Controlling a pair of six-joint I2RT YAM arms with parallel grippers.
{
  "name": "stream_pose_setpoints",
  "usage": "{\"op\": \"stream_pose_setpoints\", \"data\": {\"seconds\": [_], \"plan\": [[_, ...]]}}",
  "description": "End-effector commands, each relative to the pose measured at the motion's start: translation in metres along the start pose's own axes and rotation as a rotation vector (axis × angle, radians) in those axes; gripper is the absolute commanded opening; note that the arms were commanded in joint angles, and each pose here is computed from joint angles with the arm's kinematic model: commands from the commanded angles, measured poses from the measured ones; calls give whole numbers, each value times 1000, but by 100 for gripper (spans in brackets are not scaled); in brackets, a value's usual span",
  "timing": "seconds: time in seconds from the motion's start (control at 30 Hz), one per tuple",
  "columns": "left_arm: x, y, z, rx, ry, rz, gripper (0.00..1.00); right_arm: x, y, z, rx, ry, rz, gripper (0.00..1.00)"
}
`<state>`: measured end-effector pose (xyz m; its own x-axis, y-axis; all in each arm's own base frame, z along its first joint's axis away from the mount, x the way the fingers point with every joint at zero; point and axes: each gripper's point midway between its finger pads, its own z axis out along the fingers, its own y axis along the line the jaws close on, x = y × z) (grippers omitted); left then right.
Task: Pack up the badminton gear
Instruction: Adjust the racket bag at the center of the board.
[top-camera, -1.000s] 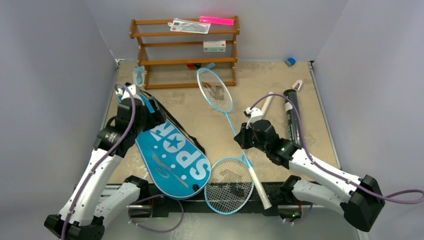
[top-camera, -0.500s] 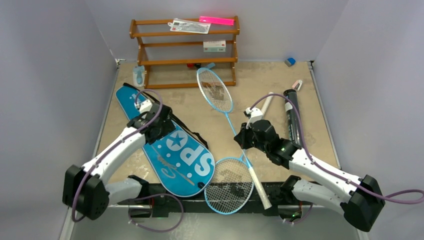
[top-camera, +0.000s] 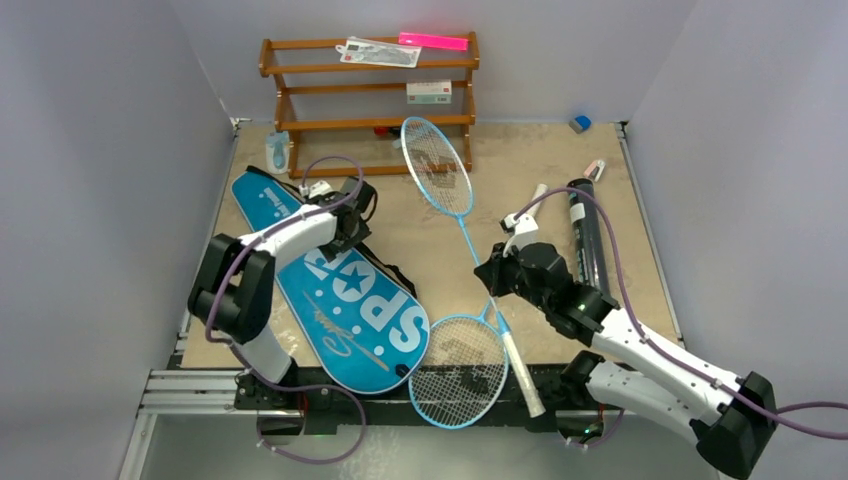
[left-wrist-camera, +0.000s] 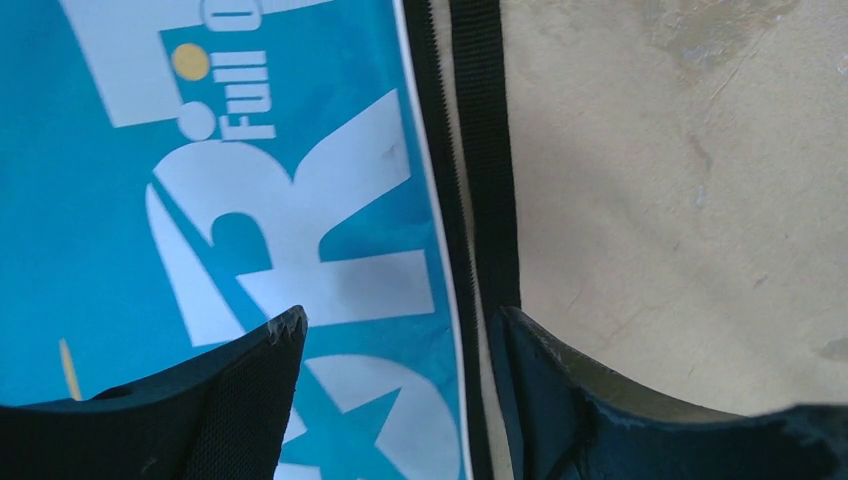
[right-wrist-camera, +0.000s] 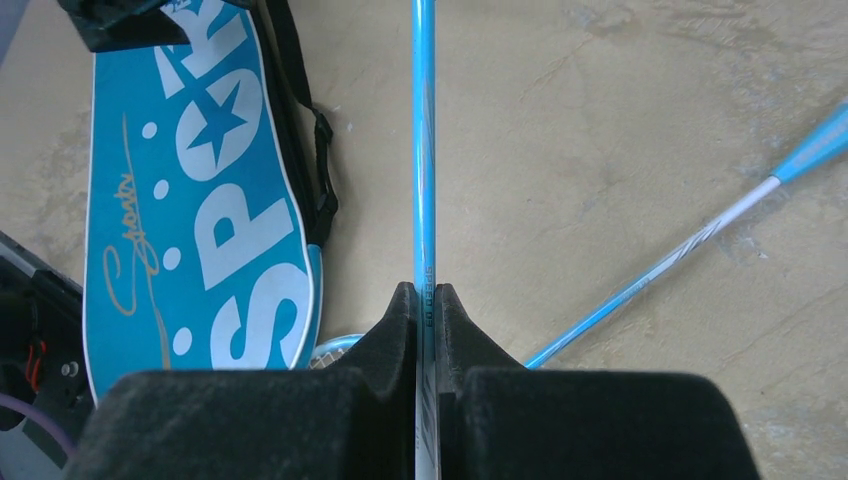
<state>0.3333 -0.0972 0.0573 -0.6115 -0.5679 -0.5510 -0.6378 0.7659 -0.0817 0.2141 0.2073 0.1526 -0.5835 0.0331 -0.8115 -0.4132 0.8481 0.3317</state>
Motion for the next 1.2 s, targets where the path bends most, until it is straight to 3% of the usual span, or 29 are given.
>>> {"op": "stream_pose_setpoints", "data": {"seconds": [0.0,0.23,0.33,0.5,0.53,0.57,0.9,1.17], "plan": [[-13,-20,9,-8,-48,-30,66,-31,5,-11,-5,-106,-17,0],[3,-4,32,-194,-4,28,60,-34,3,-12,3,-122,-24,0],[11,2,31,-190,7,43,52,-32,2,-12,3,-115,-22,0],[18,8,24,-122,13,40,18,-33,2,-14,6,-120,-21,0],[19,7,23,-101,20,46,3,-33,2,-14,6,-122,-19,0],[21,7,21,-87,30,52,0,-33,2,-14,5,-122,-17,0],[-16,12,-46,42,-88,104,0,-33,4,-19,-9,-118,-16,0],[-24,-17,-137,584,-137,294,0,-38,11,-28,-48,-116,-59,0]]}}
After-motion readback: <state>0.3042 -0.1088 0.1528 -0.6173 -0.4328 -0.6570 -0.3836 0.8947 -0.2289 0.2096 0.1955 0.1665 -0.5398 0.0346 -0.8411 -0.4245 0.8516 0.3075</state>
